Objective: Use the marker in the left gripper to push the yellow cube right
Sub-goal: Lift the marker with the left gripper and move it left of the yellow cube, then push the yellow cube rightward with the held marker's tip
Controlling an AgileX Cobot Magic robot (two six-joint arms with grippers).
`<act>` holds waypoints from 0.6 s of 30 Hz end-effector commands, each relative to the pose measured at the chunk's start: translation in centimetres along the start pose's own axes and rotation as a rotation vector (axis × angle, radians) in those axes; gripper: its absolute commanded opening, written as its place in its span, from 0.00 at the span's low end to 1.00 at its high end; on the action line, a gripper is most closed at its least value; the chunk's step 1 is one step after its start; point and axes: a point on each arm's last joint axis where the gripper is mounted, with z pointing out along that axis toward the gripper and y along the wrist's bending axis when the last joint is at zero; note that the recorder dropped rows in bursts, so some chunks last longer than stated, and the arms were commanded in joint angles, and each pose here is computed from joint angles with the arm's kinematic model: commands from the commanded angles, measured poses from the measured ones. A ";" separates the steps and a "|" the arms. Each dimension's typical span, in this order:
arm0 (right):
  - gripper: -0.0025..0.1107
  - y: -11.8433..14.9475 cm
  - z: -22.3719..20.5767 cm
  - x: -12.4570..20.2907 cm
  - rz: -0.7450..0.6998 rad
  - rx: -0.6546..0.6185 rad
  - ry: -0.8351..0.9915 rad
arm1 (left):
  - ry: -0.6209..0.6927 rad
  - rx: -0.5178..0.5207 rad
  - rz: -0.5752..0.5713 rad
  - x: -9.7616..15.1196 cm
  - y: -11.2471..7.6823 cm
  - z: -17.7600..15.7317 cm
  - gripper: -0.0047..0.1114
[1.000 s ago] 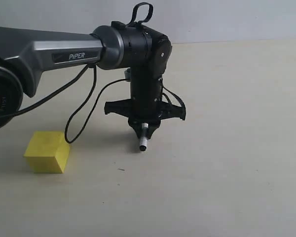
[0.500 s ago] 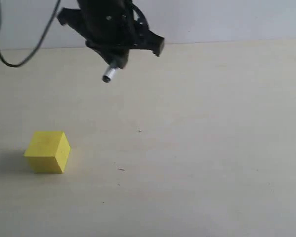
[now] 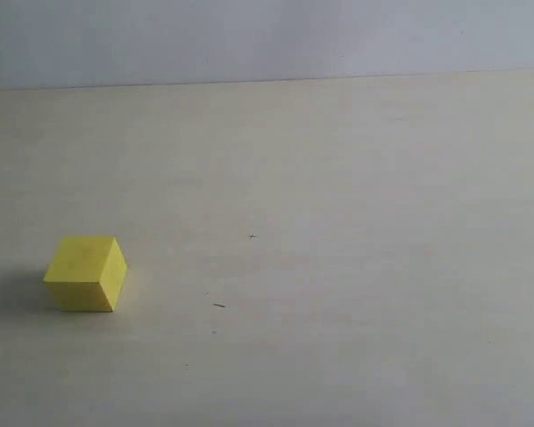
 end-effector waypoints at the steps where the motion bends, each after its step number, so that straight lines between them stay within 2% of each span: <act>1: 0.02 0.0 0.0 0.1 -0.002 0.008 -0.005 | -0.057 -0.017 0.356 -1.2 1.0 2.9 0.04; 2: 0.02 0.0 0.0 0.1 -0.002 0.008 -0.005 | -0.048 -0.008 0.425 -1.1 1.2 3.4 0.04; 4: 0.02 0.0 0.0 0.1 -0.002 0.008 -0.005 | -0.035 0.018 0.712 -0.7 1.9 4.6 0.04; 5: 0.02 0.0 0.0 0.1 -0.002 0.008 -0.005 | -0.061 -0.002 0.739 -0.8 2.3 4.8 0.04; 6: 0.02 0.0 0.0 0.1 -0.002 0.008 -0.005 | -0.107 -0.053 0.756 -1.2 3.2 5.5 0.04; 8: 0.02 0.0 0.0 0.1 -0.002 0.008 -0.005 | -0.165 -0.086 0.765 -1.9 3.7 6.6 0.04; 10: 0.02 0.0 0.0 0.1 -0.002 0.008 -0.005 | -0.165 -0.050 0.823 -2.3 3.5 7.9 0.04; 13: 0.02 0.0 0.0 0.1 -0.002 0.008 -0.005 | -0.229 -0.042 0.794 -3.3 3.2 9.0 0.04; 18: 0.02 0.0 0.0 0.1 -0.002 0.008 -0.005 | -0.229 0.022 0.760 -3.3 2.8 9.4 0.04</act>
